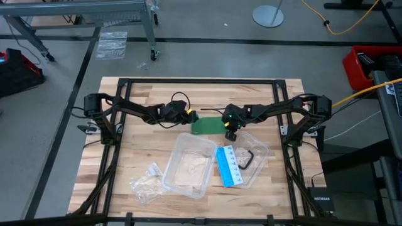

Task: Roll bandage
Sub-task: Roll the green bandage

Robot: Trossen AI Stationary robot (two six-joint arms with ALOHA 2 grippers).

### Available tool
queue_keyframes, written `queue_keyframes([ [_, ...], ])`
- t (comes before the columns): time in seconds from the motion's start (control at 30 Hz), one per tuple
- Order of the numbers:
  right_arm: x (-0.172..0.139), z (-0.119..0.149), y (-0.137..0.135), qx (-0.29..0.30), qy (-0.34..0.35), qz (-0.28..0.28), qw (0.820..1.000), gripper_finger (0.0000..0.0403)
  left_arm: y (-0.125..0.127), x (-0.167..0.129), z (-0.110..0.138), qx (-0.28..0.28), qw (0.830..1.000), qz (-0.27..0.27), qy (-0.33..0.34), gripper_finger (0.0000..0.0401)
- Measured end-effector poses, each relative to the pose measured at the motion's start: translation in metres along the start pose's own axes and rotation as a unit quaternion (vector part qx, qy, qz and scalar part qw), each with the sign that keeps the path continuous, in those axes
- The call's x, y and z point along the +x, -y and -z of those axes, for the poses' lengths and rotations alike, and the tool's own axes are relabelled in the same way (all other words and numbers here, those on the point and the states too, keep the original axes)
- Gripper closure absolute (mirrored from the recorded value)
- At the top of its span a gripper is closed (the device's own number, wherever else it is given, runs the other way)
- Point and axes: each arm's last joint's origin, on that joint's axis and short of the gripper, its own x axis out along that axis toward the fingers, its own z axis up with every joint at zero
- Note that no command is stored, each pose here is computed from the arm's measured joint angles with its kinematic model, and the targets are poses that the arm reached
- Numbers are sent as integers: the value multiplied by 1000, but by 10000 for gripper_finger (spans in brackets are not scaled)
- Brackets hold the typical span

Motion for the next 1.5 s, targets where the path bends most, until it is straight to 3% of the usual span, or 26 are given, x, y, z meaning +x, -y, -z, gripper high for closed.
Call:
queue_keyframes([
  [0.2,-2,0,0,0,-1,0,1000,395,-10,0,-5,2,999,-41,-5,400],
  [0.57,-7,1,0,1,-3,4,1000,395,-8,-15,-18,11,998,-59,1,400],
  [0.73,-7,1,0,1,-3,4,1000,395,-15,-22,-10,9,993,-114,-30,400],
  [1.07,-7,1,0,2,-2,4,1000,395,-22,-9,15,-6,989,-137,-63,400],
  [1.5,-8,-1,0,2,4,4,1000,395,-12,19,16,-28,998,-40,-39,400],
])
